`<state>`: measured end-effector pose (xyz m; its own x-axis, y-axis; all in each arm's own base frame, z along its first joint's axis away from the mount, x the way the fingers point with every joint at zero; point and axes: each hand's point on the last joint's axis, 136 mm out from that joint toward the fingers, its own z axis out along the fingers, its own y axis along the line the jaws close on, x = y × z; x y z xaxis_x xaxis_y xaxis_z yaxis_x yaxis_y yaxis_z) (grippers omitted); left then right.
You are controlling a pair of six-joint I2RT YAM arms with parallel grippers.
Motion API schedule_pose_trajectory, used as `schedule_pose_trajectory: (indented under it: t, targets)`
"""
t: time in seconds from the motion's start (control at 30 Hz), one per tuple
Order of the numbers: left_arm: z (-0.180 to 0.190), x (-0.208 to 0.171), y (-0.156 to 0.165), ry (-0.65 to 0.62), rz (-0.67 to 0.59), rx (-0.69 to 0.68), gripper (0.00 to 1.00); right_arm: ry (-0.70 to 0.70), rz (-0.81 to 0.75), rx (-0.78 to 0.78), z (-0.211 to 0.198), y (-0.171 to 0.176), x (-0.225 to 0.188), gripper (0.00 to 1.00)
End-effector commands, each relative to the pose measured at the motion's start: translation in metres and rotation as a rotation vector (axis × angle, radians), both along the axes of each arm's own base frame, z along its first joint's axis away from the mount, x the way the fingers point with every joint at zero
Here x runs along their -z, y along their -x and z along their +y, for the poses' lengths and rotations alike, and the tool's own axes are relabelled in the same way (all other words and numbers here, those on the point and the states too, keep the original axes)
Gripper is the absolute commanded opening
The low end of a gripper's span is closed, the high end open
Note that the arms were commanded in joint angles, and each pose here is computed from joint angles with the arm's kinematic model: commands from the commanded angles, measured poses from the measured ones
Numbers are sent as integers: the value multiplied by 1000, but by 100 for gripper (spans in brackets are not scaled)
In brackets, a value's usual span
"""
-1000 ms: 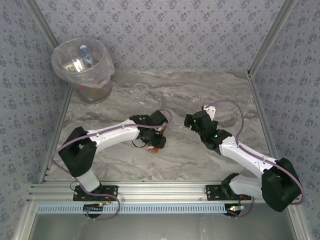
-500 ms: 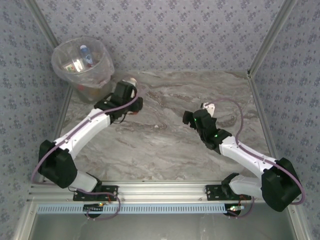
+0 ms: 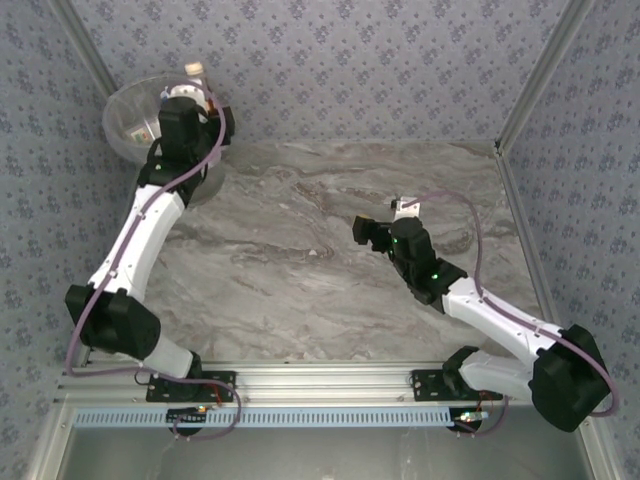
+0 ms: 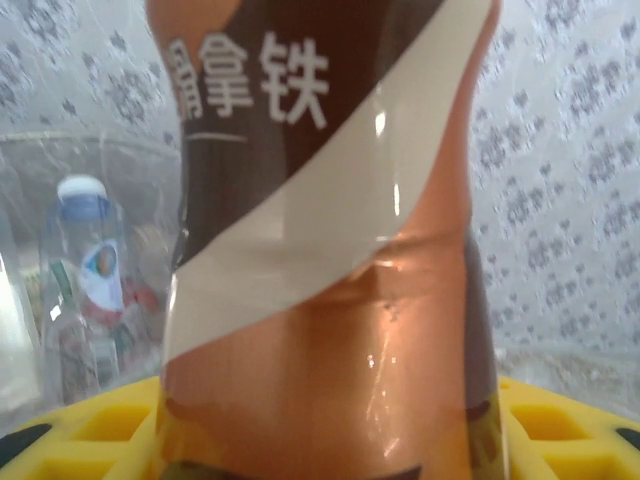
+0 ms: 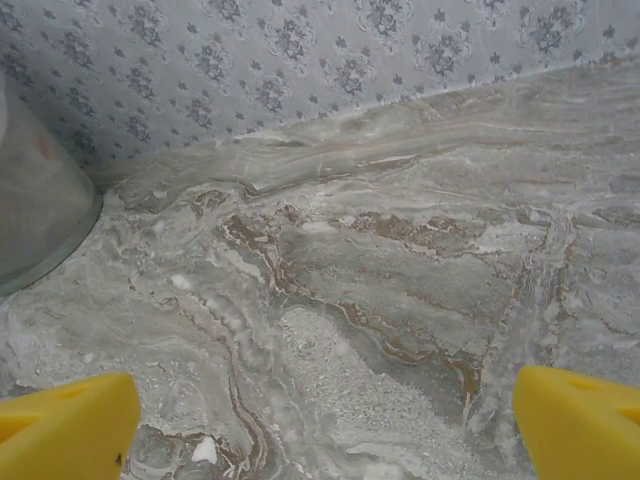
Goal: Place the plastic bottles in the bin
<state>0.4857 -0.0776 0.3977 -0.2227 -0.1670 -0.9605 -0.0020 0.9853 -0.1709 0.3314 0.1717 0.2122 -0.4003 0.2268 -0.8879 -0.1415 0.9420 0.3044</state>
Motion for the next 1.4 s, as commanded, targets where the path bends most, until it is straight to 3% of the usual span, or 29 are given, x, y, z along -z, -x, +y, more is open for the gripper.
schedule_pose_trajectory:
  t: [0.0,0.37,0.67,0.77,0.8,0.9,0.97,1.2,1.37]
  targets:
    - [11,-24,-23,4,-67,-15,48,24,-27,-3,-4,4,-5,98]
    - [62,-24,-79,-5,-41,-163,48,42,-28,30,-16,11,-5,98]
    - [93,13,-126,-38,80,-270,50,57,-37,49,-24,15,-8,98]
    - [103,25,-136,-29,136,-303,55,62,-38,56,-27,16,-9,98]
    - [104,32,-137,-21,165,-299,61,61,-38,60,-28,16,-8,98]
    - [94,29,-135,9,179,-239,83,56,-39,65,-30,18,-8,98]
    - [88,24,-130,31,182,-206,91,59,-35,67,-30,18,-6,98]
    - [58,-21,-101,101,137,-40,99,61,-38,77,-33,18,-6,98]
    - [36,-50,-73,105,116,60,99,84,-25,117,-43,18,-2,98]
